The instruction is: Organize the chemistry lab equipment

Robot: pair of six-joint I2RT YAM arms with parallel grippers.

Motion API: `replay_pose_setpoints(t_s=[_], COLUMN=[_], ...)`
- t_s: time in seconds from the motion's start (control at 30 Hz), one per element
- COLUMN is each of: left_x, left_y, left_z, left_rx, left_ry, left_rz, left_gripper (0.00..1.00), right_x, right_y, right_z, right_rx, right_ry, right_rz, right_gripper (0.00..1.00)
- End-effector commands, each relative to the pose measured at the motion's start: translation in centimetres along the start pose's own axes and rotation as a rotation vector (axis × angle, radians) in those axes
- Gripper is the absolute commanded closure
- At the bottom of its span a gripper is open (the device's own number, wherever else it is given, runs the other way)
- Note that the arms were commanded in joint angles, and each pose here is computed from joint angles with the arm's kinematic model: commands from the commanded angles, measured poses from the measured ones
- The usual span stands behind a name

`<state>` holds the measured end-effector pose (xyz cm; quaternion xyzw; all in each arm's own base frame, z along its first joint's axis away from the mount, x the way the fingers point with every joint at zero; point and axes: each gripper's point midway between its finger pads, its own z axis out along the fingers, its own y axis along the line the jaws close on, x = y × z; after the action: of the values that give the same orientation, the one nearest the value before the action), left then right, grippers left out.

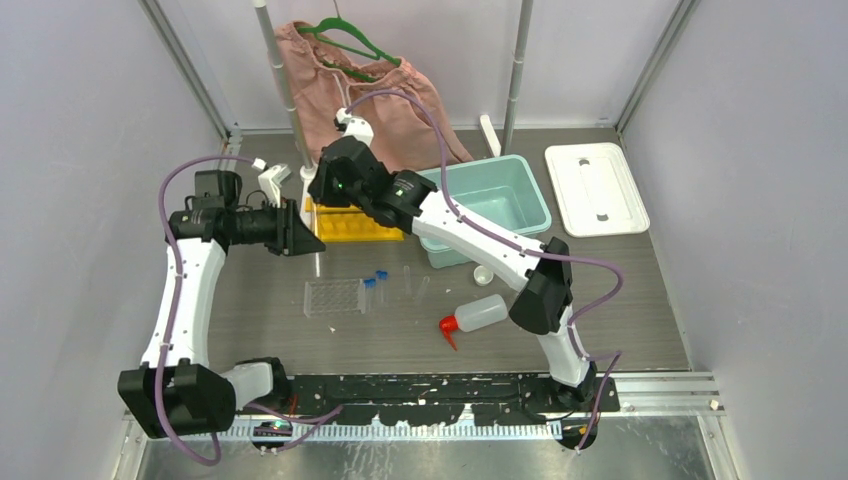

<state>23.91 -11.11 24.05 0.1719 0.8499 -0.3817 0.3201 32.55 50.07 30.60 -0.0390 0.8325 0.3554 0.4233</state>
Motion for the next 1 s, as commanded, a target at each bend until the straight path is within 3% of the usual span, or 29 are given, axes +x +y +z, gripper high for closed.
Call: replay_pose_setpoints(t_s=[0.0,0.1,0.23,0.33,0.43,0.57,0.73,0.97], left_x=[-0.4,-0.4,-0.5,-0.6,-0.5,-0.4,0.1,0.5], left_y=[-0.5,-0.5,-0.6,-0.7,-1.2,-1.4,-1.2,-1.1], left_z=[0.1,0.2,0.1,-0.1,-0.3,-0.5,-0.6,-0.5], left_rx=[0.051,0.060,0.061,0.061,0.084,0.087,0.070,0.076], left_ry=[-0.009,0.000,0.001,-0.009,-0.019,-0.024,-0.008,0.004], left_rz=[0.006,0.000,0.027,0.069,0.115,0.171,0.196,0.191], left_gripper=[0.77,0.87,0.96,1.00,1.00,1.00,1.00,1.00], right_x=[-3.0,-2.6,-1.4,0.2,2.1,3.3,2.5,1.9], right_y=[2.8,2.9,2.7,1.7,1.5,1.5,1.8,1.5], right_z=[-2.0,-1.9,-2.0,-2.2,-2.6,-2.9,-3.2,-2.7], right_rx=[-0.096,-0.103,-0.103,-0.083,-0.135,-0.196,-0.224,-0.256], right_ry=[-0.086,-0.072,-0.009,0.084,0.201,0.312,0.322,0.356], right_rz=[0.038,0.036,0.022,-0.004,-0.036,-0.031,-0.025,0.020], right_gripper=[0.99,0.93,0.48,0.35,0.34,0.41,0.54,0.63])
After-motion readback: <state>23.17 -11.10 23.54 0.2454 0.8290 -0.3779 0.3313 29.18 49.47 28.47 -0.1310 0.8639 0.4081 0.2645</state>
